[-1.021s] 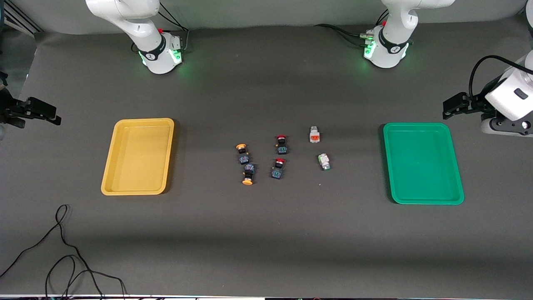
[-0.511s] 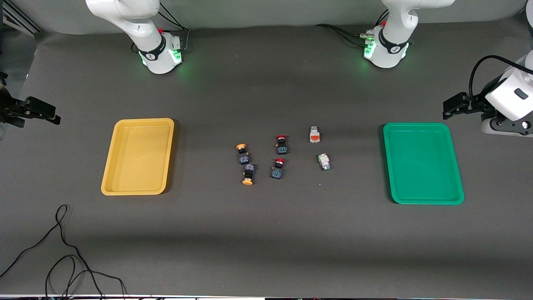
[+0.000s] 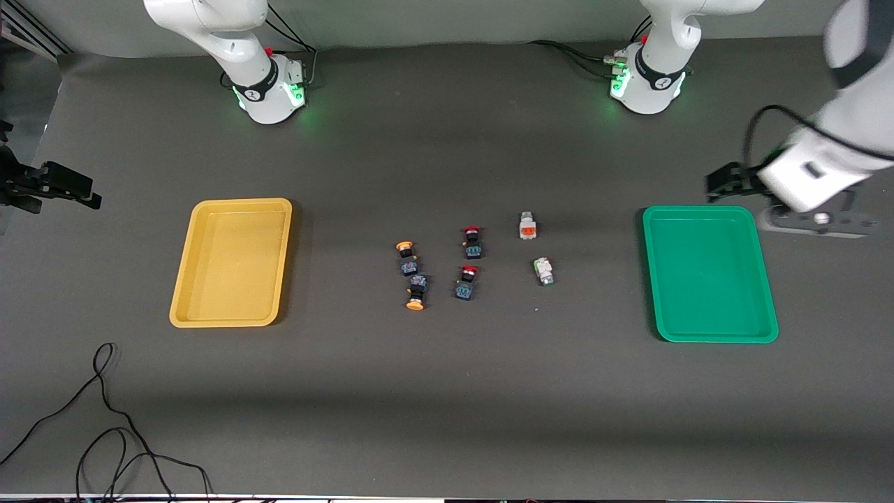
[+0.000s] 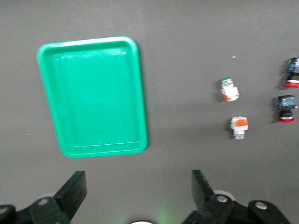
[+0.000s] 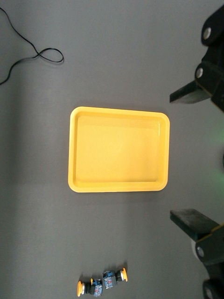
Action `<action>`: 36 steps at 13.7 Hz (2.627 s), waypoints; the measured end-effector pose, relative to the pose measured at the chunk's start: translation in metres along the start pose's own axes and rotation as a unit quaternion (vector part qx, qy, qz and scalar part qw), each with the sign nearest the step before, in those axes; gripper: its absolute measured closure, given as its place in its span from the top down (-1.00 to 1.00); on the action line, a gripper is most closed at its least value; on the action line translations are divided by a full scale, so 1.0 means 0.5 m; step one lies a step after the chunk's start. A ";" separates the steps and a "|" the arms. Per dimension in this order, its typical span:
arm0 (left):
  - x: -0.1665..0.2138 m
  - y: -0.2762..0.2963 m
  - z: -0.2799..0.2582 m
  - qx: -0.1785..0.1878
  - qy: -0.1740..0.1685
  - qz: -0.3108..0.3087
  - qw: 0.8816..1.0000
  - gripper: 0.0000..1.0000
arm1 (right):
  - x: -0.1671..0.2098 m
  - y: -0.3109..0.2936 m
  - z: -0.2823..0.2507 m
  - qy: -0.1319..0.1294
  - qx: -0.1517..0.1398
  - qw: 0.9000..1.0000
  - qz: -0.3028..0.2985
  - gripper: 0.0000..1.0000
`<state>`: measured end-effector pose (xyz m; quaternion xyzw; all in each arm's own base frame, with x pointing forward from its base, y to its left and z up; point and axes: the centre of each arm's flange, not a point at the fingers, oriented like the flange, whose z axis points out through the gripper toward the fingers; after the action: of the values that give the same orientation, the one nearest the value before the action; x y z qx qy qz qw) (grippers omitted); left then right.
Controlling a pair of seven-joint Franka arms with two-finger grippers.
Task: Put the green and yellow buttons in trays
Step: 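Move the left gripper over the first white button, then grasp the white button with the left gripper while the right gripper reaches the yellow buttons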
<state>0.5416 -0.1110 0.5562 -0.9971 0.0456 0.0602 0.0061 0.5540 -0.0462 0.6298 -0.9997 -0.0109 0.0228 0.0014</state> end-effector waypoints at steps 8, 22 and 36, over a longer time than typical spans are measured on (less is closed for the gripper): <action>-0.124 0.432 0.096 0.014 0.018 0.011 1.000 1.00 | 0.011 0.000 -0.008 0.006 -0.001 1.000 0.011 1.00; -0.161 0.503 0.545 -0.017 0.049 0.004 0.999 1.00 | 0.016 -0.016 0.025 -0.030 0.004 1.000 0.008 1.00; -0.103 0.501 0.760 -0.038 0.043 -0.026 0.998 -0.18 | 0.155 -0.275 0.387 -0.037 0.003 0.999 0.012 1.00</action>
<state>0.4224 -0.3492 0.1835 -0.9991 0.0178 0.0190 -0.0323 0.6198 0.0931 0.4334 -0.9982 0.0009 0.0601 0.0040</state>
